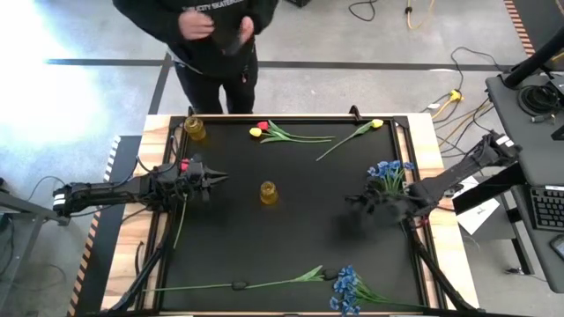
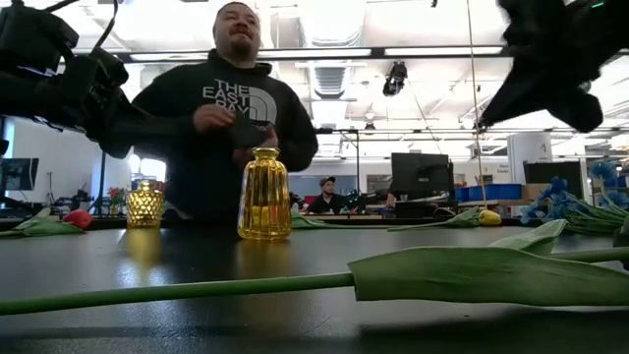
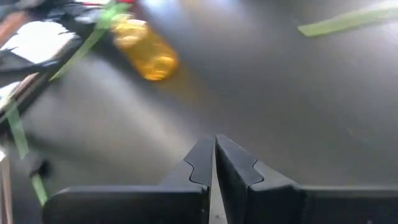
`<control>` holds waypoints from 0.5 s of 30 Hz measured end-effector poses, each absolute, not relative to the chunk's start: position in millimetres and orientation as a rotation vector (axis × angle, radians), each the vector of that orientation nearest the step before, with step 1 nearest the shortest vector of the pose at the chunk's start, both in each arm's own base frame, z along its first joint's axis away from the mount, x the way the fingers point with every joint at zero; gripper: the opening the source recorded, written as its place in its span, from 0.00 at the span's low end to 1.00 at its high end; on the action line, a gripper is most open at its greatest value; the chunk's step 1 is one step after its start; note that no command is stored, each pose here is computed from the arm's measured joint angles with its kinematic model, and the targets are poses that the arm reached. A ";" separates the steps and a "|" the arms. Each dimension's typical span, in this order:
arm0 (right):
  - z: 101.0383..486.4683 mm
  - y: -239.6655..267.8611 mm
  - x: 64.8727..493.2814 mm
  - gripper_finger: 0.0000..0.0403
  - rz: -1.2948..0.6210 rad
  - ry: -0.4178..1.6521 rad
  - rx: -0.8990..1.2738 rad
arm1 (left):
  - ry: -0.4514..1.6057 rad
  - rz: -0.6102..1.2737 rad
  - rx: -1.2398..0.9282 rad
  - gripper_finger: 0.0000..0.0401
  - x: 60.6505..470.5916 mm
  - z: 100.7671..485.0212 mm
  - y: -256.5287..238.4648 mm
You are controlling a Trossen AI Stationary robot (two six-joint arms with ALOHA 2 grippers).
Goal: Sort flowers into vase by color
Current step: Put the right yellow tulip into the bottom vase
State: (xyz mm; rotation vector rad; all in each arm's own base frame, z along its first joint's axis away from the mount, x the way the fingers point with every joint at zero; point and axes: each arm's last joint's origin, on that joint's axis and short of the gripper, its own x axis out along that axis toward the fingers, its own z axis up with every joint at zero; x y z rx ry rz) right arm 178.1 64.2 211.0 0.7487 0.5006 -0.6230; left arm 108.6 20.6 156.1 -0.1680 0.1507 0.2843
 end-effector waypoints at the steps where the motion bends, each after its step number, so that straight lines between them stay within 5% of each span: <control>1: 211.3 60.2 183.6 0.04 -0.656 0.500 0.792 | 0.151 0.284 -0.168 0.09 108.6 156.2 20.6; 15: 183.4 -64.3 216.5 0.43 -1.156 0.369 1.191 | 0.152 0.284 -0.168 0.09 108.7 156.0 20.7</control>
